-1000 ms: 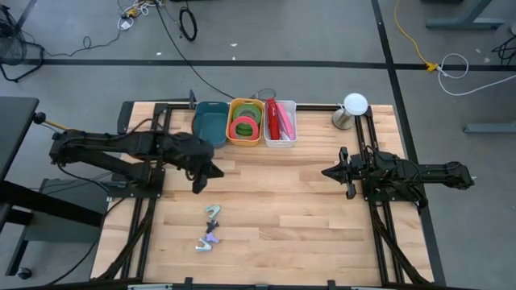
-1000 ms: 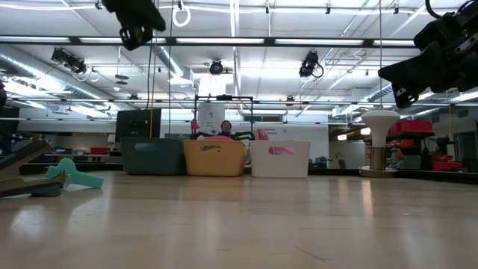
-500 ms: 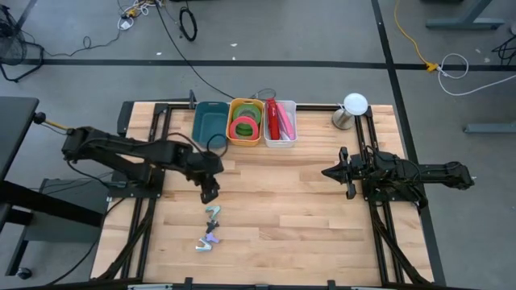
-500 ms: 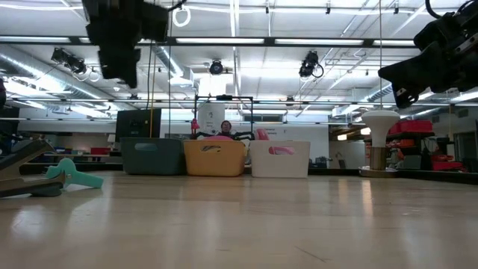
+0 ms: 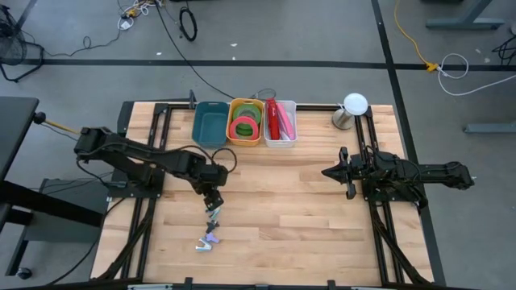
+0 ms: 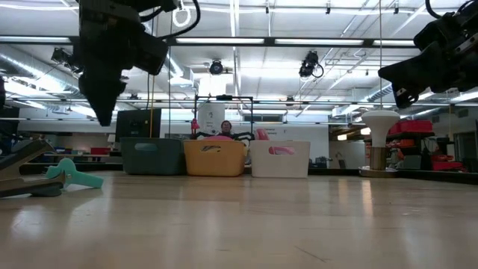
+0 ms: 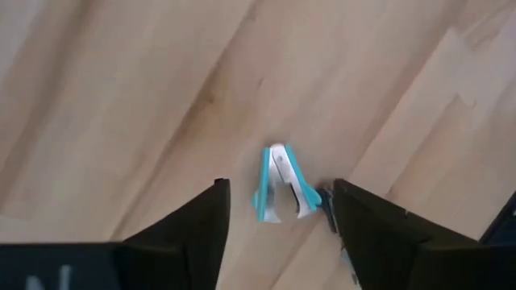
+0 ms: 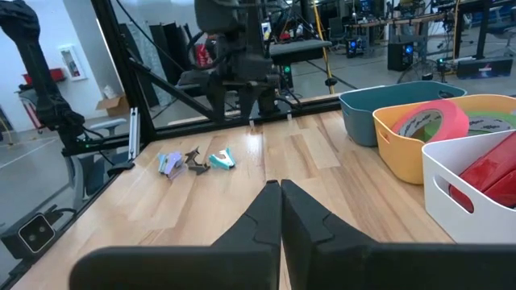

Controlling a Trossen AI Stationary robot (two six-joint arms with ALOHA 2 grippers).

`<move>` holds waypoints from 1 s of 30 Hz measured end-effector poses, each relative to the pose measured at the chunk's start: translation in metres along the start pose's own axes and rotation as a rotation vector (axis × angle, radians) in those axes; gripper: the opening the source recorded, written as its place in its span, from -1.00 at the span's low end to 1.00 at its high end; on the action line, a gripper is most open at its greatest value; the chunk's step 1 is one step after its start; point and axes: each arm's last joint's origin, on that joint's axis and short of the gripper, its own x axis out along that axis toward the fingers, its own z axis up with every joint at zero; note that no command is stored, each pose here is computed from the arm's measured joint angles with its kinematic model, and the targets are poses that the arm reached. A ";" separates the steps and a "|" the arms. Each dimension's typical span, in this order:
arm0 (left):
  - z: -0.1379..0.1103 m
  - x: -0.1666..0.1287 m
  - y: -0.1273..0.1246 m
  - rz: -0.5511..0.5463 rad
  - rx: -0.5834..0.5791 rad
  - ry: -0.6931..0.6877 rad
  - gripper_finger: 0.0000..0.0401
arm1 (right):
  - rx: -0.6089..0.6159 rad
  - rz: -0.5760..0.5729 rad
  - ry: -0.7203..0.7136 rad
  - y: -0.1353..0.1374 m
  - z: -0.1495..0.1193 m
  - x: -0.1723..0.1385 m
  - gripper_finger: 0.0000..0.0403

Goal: Pick and place Stapler, Stapler remover, tape
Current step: Put the top blue staple remover into the blue bin

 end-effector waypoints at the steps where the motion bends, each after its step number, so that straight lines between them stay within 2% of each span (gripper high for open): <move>1: 0.000 0.003 -0.001 -0.007 0.002 0.018 0.14 | 0.000 0.000 0.000 0.000 0.000 0.000 -0.97; 15: -0.001 0.041 -0.007 0.030 0.010 0.182 0.05 | 0.000 0.000 0.000 0.000 0.000 0.000 -0.97; 30: -0.012 0.059 0.004 0.048 -0.016 0.284 -0.07 | 0.000 0.000 0.000 0.000 0.000 0.000 -0.97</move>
